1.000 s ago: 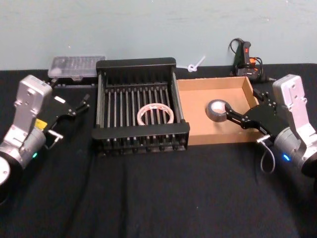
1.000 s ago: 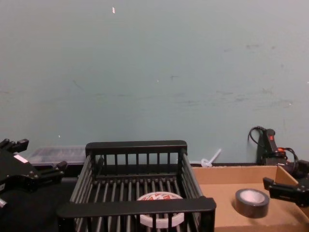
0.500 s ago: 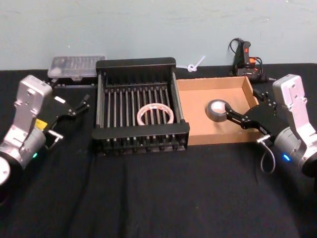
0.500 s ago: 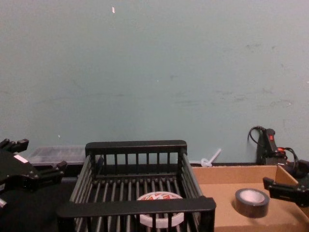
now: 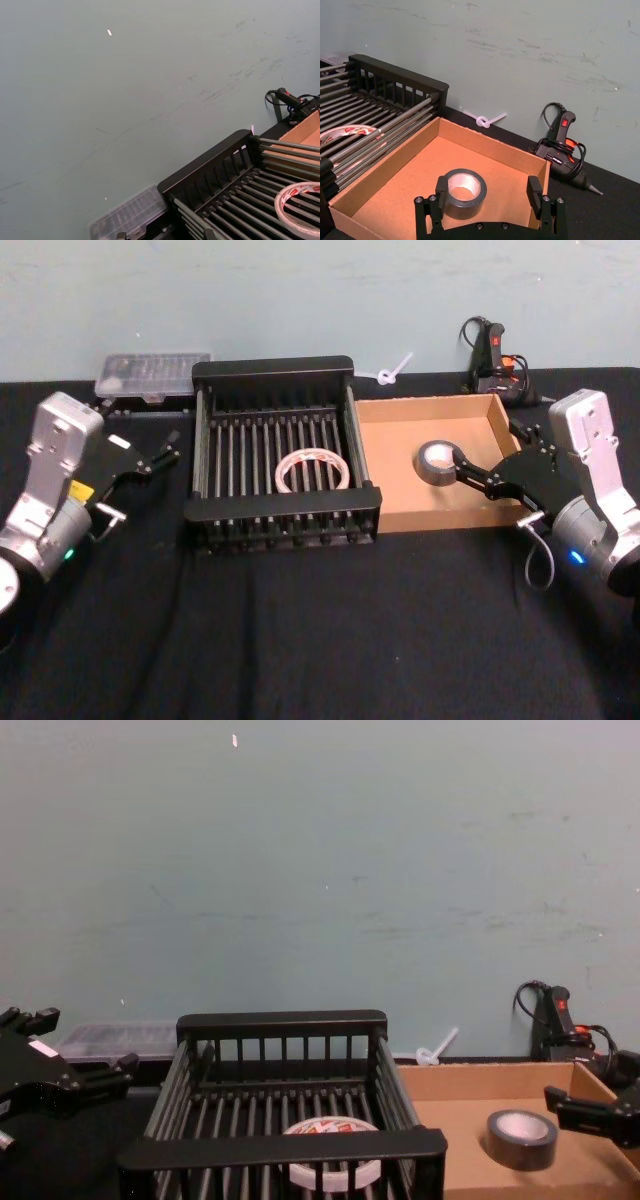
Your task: Pick up the white tape and place it into the black box , Pick up the silver tape and place it into the brown box.
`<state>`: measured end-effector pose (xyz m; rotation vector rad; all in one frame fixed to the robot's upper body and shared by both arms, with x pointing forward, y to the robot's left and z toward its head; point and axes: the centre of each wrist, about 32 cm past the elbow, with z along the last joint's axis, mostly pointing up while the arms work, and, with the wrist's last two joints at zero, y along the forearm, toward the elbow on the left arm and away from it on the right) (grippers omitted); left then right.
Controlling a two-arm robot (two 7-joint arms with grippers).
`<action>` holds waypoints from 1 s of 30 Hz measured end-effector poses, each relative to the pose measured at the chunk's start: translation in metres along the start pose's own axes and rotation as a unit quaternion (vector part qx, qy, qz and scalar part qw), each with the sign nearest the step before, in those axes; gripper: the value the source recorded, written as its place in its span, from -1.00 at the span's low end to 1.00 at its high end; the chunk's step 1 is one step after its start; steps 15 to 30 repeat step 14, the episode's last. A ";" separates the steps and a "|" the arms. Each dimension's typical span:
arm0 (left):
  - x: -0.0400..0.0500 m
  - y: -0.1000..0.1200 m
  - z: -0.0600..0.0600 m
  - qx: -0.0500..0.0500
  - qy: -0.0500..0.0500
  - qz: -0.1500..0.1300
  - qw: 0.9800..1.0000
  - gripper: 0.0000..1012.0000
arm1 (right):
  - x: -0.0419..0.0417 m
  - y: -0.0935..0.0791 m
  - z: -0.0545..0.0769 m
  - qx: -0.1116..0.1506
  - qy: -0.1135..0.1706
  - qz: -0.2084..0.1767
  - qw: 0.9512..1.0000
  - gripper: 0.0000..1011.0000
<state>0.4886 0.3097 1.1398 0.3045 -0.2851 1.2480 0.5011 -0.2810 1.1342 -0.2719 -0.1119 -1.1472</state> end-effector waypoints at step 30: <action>0.0000 0.000 0.000 0.000 0.000 0.000 1.000 0.98 | 0.0000 0.000 0.000 0.000 0.000 0.000 1.000 0.98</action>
